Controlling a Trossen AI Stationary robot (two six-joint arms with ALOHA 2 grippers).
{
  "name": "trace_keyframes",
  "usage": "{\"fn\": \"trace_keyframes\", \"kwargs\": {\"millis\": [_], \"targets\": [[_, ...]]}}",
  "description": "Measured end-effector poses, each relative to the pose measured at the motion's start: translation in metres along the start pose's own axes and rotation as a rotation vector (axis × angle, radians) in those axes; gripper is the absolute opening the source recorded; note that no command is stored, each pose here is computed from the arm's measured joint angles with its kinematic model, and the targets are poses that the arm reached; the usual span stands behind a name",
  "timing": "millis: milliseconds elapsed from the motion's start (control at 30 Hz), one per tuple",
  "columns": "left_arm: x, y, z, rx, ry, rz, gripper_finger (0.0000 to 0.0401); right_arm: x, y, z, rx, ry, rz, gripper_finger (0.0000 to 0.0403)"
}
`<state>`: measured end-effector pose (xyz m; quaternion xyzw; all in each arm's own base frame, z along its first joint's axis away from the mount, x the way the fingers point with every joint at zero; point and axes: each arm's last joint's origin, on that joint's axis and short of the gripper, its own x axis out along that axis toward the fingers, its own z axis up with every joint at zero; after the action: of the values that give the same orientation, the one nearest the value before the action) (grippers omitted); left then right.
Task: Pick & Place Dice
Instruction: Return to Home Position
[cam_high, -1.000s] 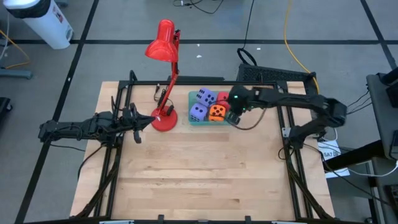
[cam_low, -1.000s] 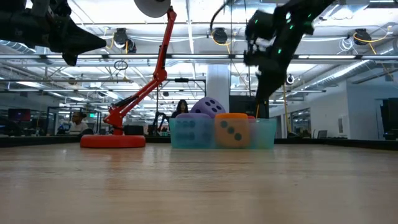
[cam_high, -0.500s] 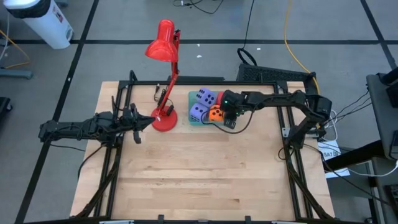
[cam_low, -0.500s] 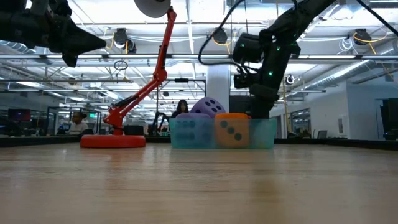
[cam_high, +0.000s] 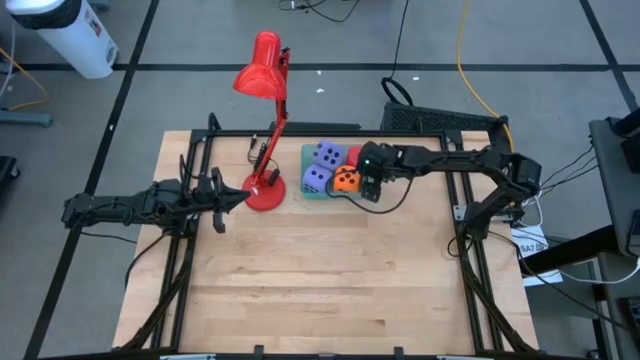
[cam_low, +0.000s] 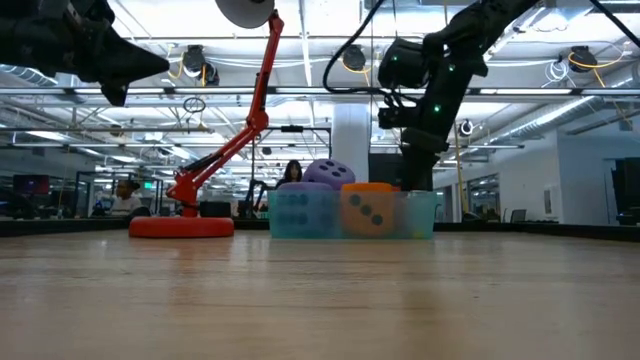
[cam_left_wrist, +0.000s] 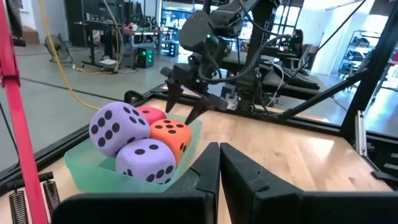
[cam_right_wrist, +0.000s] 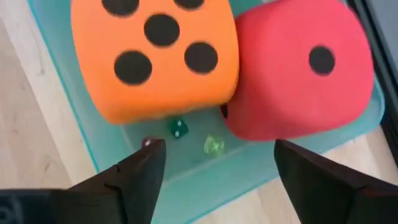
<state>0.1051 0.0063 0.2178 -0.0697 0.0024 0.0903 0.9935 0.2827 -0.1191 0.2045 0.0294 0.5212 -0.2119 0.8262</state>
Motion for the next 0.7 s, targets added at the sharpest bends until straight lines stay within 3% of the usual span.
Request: {"fn": "trace_keyframes", "kwargs": {"millis": [167,300,500,633,700], "targets": [[0.000,0.000,-0.001,0.001,0.006,0.000,0.0021,-0.011,-0.002,-0.007,0.023,0.045,-0.023,0.0260],[0.000,0.000,-0.001,0.005,0.016,-0.007,0.0021,-0.044,-0.005,-0.005,0.048,-0.070,0.032,0.0210],[-0.002,0.001,-0.002,0.044,0.037,0.038,0.0021,-0.123,-0.008,-0.013,0.025,-0.558,0.281,0.0096],[-0.011,0.003,0.007,0.065,0.060,0.084,0.0009,-0.162,-0.012,-0.050,0.023,-0.856,0.260,0.0016],[-0.016,0.003,0.009,0.080,0.038,0.085,0.0005,-0.171,-0.012,-0.073,0.019,-0.960,0.260,0.0009]]}}
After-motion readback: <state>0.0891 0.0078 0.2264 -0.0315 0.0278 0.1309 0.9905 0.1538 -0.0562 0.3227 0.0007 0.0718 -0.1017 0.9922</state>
